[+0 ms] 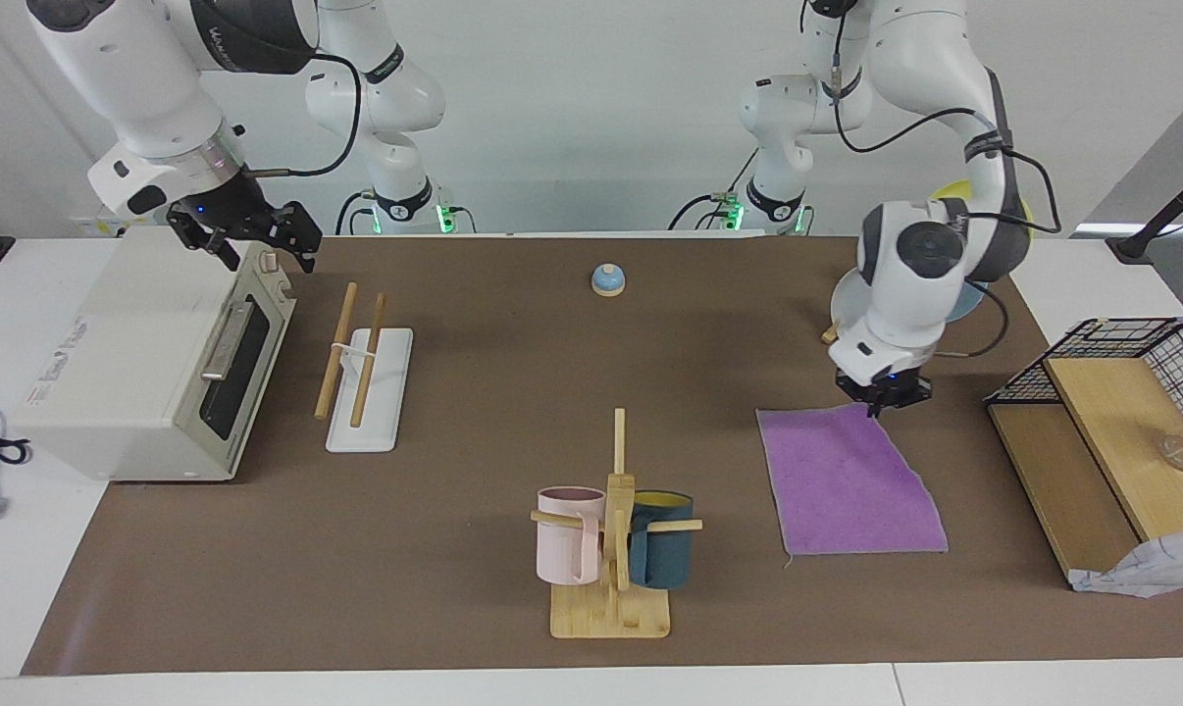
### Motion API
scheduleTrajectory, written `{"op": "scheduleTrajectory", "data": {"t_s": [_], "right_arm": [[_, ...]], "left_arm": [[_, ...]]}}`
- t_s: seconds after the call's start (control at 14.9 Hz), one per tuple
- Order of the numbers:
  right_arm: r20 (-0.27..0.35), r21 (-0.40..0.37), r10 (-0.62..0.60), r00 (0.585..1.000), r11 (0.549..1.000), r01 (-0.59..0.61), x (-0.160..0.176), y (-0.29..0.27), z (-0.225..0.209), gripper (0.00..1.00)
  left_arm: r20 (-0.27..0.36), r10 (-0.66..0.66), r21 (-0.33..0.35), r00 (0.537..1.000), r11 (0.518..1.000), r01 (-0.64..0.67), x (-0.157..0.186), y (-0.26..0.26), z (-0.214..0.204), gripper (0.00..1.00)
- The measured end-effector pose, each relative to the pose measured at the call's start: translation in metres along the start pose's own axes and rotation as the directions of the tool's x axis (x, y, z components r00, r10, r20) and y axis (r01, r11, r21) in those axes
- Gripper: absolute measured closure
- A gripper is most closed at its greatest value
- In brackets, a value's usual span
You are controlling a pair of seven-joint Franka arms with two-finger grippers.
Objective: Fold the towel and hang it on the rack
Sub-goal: 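Lift the grasped towel edge upward with the left gripper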
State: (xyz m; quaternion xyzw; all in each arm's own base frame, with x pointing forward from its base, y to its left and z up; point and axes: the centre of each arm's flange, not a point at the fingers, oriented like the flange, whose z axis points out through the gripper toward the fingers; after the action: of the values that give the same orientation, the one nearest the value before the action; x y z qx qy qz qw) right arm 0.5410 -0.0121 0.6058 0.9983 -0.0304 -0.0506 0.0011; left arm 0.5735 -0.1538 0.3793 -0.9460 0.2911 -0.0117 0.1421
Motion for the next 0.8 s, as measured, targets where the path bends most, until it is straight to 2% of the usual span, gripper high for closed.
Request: {"op": "scheduleTrajectory", "data": {"t_s": [0.13, 0.27, 0.47, 0.67, 0.8], "right_arm": [[0.000, 0.000, 0.000, 1.000, 1.000, 0.000, 0.000, 0.000, 0.000, 0.00], [0.000, 0.000, 0.000, 1.000, 1.000, 0.000, 0.000, 0.000, 0.000, 0.00], [0.000, 0.000, 0.000, 1.000, 1.000, 0.000, 0.000, 0.000, 0.000, 0.00], [0.000, 0.000, 0.000, 1.000, 1.000, 0.000, 0.000, 0.000, 0.000, 0.00], [0.000, 0.000, 0.000, 1.000, 1.000, 0.000, 0.000, 0.000, 0.000, 0.00]], "left_arm": [[0.019, 0.129, 0.057, 0.992, 0.990, -0.130, 0.011, 0.074, -0.001, 0.98], [0.049, 0.136, 0.070, 0.989, 0.988, -0.139, 0.008, 0.120, 0.024, 0.98], [0.063, 0.111, 0.055, 0.992, 0.992, -0.114, 0.005, 0.132, 0.056, 0.98], [0.058, 0.056, 0.055, 0.997, 0.997, -0.059, 0.005, 0.125, 0.058, 0.98], [0.053, 0.030, 0.043, 0.998, 0.999, -0.032, 0.006, 0.125, 0.055, 0.83]]}}
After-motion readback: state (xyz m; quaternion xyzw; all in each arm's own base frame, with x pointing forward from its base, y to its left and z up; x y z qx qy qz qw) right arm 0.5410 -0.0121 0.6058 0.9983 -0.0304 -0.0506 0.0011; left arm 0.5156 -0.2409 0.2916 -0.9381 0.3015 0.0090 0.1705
